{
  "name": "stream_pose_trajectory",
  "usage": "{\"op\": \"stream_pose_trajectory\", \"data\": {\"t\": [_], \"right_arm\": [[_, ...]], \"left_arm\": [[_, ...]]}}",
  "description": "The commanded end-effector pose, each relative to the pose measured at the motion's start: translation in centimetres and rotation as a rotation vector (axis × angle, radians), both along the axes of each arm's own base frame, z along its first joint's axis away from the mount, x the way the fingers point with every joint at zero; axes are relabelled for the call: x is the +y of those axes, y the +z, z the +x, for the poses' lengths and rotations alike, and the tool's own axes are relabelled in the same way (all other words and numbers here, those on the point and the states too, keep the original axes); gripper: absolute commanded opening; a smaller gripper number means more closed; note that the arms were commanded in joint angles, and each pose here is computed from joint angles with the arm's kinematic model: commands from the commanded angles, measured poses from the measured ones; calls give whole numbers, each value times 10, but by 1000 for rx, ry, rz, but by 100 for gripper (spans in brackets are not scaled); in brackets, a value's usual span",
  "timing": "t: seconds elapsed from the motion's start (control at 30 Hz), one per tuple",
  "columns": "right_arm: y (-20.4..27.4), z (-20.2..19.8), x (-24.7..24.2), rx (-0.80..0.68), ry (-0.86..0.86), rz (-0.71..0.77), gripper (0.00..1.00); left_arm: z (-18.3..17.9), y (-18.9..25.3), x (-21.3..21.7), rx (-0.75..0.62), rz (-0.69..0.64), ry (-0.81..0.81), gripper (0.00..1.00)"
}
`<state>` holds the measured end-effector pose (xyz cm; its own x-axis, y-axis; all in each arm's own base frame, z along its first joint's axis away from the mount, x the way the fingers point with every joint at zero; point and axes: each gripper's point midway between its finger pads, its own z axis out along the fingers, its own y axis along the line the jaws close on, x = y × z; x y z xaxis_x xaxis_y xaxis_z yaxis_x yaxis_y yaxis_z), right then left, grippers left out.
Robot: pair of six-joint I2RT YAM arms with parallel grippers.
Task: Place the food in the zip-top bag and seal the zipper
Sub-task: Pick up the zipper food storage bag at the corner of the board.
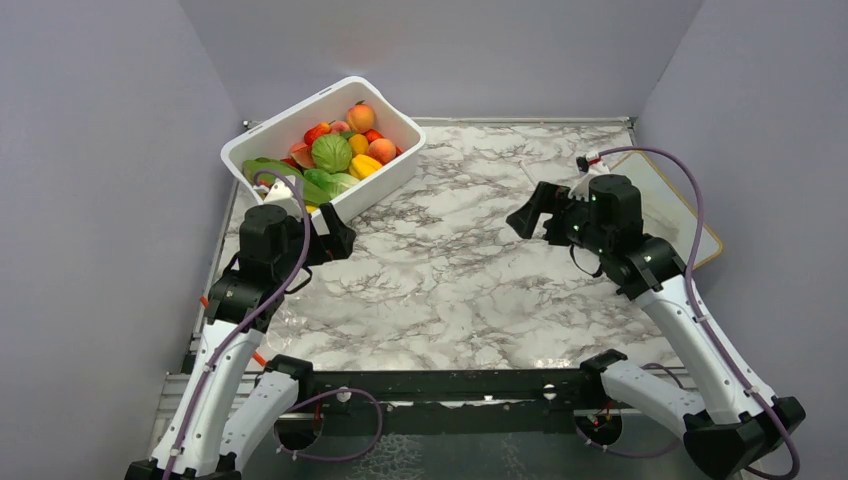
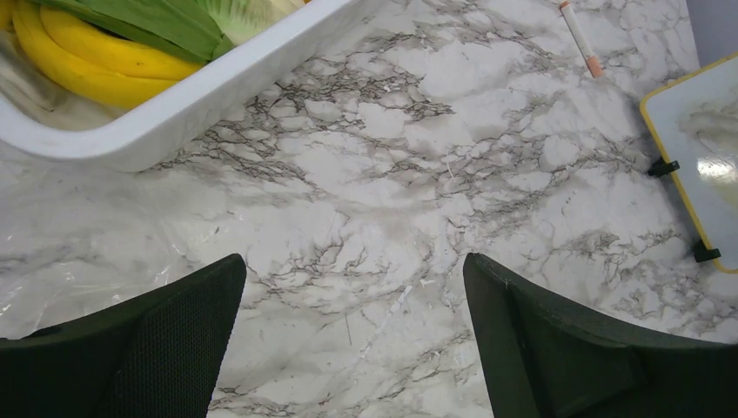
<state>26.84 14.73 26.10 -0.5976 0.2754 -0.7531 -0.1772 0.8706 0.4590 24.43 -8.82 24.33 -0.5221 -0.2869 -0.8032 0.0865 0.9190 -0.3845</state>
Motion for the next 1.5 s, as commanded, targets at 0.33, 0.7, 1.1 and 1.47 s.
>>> {"op": "stream_pose_trajectory", "data": {"t": [0.33, 0.7, 1.1, 1.47], "right_arm": [[10, 6, 1, -43, 8, 6, 96], [20, 5, 3, -74, 19, 18, 96], [13, 5, 3, -64, 24, 8, 96], [7, 3, -1, -62, 19, -13, 93]], "left_arm": [[6, -17, 15, 45, 36, 86, 99], [12, -63, 65, 197, 163, 409, 73], [3, -128, 83, 407, 216, 590, 67], [-2, -158, 97, 482, 258, 727, 62]]}}
